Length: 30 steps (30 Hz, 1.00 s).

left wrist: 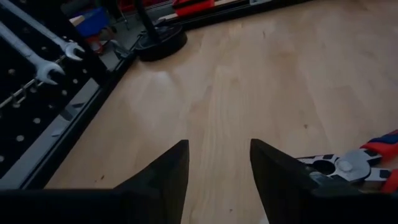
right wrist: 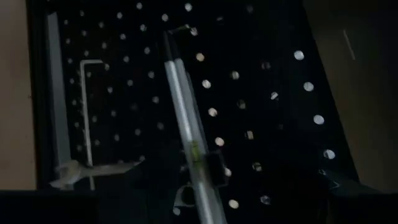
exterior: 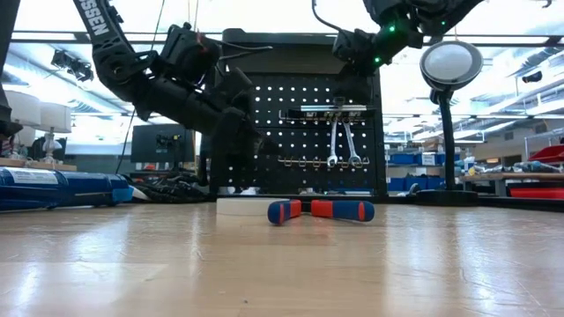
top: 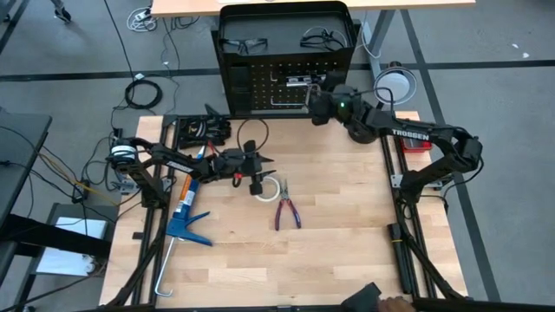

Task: Hang tools onto peg board
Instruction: Remove the black power balance handle from the black peg board

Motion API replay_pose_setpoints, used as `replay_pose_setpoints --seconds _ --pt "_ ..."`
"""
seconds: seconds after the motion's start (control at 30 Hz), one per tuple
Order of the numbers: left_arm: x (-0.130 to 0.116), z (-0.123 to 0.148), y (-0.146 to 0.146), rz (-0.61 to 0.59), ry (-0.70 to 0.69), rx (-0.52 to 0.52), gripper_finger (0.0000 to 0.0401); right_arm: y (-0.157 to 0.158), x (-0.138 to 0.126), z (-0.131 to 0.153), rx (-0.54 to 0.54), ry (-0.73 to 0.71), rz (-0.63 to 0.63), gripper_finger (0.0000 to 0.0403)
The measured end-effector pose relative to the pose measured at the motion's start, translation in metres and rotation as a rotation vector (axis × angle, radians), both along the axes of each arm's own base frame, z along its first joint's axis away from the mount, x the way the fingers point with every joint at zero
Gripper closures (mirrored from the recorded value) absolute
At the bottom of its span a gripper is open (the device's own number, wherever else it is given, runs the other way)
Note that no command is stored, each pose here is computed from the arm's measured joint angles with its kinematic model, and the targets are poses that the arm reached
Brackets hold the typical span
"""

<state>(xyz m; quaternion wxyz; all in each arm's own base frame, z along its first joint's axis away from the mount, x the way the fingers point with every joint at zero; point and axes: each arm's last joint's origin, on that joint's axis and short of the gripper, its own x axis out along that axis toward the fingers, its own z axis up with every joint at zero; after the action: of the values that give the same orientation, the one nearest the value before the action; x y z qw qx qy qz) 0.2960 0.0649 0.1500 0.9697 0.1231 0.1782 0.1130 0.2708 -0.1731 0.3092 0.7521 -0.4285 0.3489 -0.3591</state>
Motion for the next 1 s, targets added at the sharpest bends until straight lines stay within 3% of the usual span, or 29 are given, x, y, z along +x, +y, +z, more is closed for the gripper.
replay_pose_setpoints --seconds 0.33,0.57,0.67,0.83,1.0 --pt "-0.005 -0.002 0.0 0.012 -0.036 0.017 0.0229 -0.012 -0.008 0.005 -0.013 0.163 0.052 0.0176" --pt "-0.004 0.002 0.0 0.012 -0.074 0.023 0.0229 -0.018 -0.012 0.004 0.001 0.15 0.029 0.0176" --pt "-0.004 0.003 0.0 0.013 -0.089 0.024 0.0229 -0.022 -0.002 0.0 0.018 0.169 0.021 0.0176" --pt "-0.004 0.003 0.0 0.014 -0.088 0.023 0.0229 -0.008 0.039 0.003 0.005 0.169 0.048 0.0176" --pt "-0.004 0.0 0.0 0.021 -0.067 0.003 0.0229 -0.021 0.033 0.001 0.049 0.188 0.014 0.0176"
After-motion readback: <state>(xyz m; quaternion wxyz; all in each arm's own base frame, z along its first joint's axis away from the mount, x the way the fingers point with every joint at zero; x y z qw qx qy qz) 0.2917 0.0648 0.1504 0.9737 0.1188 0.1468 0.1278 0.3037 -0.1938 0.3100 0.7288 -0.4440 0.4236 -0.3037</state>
